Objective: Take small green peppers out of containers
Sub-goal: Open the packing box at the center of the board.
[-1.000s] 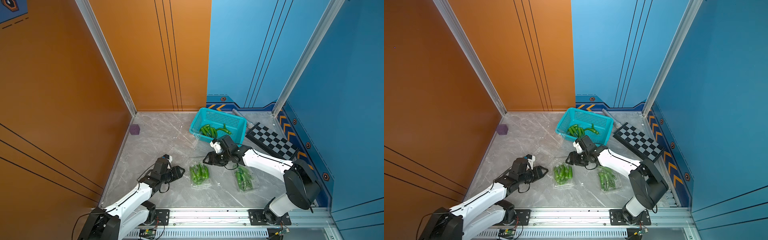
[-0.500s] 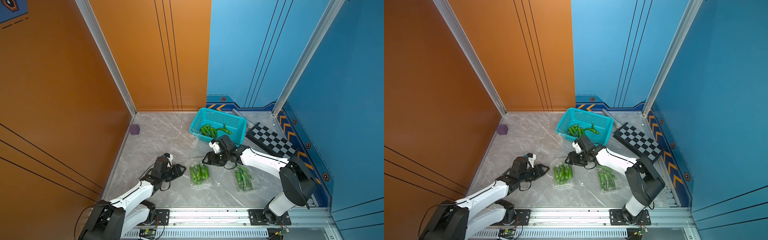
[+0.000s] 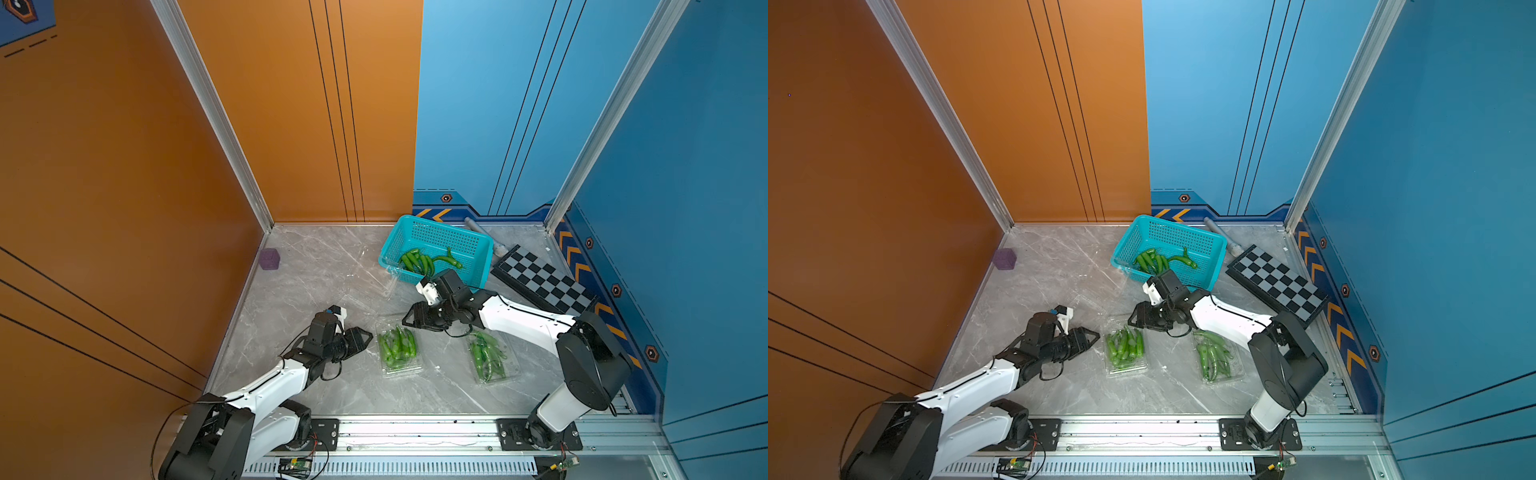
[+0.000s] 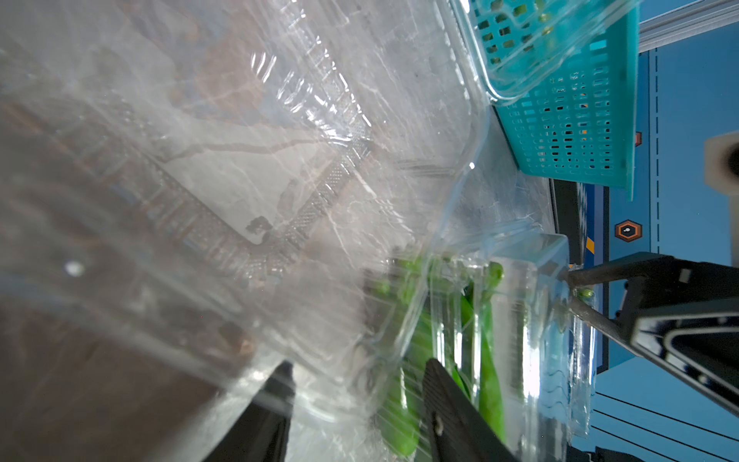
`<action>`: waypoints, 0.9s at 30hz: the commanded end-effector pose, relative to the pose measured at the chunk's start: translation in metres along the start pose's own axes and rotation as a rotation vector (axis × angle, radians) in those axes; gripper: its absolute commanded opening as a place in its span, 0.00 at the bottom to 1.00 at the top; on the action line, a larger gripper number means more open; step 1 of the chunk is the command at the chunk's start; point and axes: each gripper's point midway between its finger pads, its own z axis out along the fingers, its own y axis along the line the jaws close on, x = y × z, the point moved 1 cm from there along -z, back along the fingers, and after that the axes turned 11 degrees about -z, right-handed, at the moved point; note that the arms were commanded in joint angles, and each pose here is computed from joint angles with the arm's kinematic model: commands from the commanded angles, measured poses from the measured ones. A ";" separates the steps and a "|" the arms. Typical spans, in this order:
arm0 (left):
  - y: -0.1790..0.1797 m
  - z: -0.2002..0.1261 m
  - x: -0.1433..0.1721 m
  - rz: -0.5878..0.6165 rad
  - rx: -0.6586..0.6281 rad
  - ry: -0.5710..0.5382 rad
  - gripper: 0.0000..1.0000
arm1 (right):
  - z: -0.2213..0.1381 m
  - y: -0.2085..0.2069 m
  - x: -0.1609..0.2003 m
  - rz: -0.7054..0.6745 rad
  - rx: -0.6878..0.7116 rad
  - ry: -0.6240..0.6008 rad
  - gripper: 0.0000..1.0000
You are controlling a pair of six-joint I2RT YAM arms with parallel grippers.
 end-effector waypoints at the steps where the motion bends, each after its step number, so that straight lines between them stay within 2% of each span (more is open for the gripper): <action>1: -0.013 -0.003 -0.006 0.005 0.039 -0.007 0.54 | 0.003 0.006 -0.007 0.000 -0.022 -0.008 0.59; 16: -0.016 -0.003 -0.005 0.002 0.063 0.004 0.51 | 0.010 0.004 -0.006 0.005 -0.028 0.008 0.59; 27: -0.010 -0.011 -0.007 -0.016 0.073 -0.030 0.51 | 0.011 0.003 -0.008 0.005 -0.029 0.009 0.59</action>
